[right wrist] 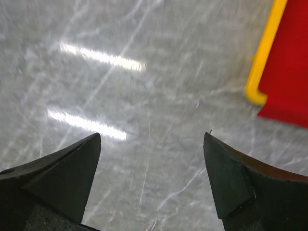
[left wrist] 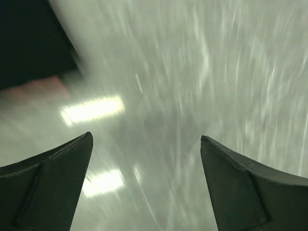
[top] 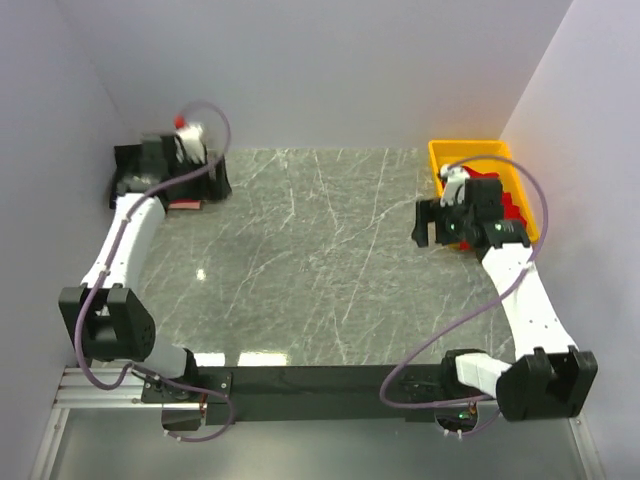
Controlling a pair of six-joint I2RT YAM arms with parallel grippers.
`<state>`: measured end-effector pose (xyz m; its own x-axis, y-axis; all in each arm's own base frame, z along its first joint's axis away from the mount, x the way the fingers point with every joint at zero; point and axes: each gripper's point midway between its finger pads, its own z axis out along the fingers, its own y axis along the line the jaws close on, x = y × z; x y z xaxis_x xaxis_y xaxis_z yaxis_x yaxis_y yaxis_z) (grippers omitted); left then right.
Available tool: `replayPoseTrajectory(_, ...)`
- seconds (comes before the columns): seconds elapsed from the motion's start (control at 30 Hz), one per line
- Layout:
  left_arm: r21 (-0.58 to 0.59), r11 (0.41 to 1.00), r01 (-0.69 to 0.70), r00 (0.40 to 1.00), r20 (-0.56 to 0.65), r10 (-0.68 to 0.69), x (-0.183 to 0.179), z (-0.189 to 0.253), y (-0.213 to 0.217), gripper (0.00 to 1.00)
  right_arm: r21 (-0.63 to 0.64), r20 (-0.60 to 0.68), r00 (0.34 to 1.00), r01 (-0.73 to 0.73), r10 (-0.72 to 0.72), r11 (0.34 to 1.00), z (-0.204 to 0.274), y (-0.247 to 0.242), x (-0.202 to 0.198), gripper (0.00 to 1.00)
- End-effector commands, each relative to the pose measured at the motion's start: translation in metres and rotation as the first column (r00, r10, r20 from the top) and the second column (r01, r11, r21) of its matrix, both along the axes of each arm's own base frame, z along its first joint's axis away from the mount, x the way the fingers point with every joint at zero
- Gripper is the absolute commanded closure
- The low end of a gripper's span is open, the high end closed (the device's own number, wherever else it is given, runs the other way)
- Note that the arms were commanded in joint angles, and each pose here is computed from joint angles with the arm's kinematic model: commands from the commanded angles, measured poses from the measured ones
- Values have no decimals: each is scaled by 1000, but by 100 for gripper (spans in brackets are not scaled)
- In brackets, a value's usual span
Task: Fold and stack the t-shirts
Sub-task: Neatly place the folded tshirt to the corner
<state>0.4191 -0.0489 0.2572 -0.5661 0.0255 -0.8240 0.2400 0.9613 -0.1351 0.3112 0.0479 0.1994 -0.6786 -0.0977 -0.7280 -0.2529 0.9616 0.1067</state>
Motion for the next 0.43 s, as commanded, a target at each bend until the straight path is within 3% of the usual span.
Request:
replayPoseTrajectory(0.0,-51,998,45,990,-130,-52,-64,-42,-23,1,-20,-52,999,-12,11,1000,-29,-3,-32,7)
replayPoseTrajectory(0.07,-22,999,50,992,-118,-52,-77,-49,-23,1,-5,-72,997,-26,25,1000,-38,0,-45,7)
replayPoseTrajectory(0.2,38,993,108,968,-230,-97,-112,-99,-26,1,28,-136,988,-70,73,997,-56,8,-64,7)
replayPoseTrajectory(0.4,78,992,104,971,-225,-84,-124,-109,-22,0,28,-148,984,-91,95,995,-58,11,-63,7)
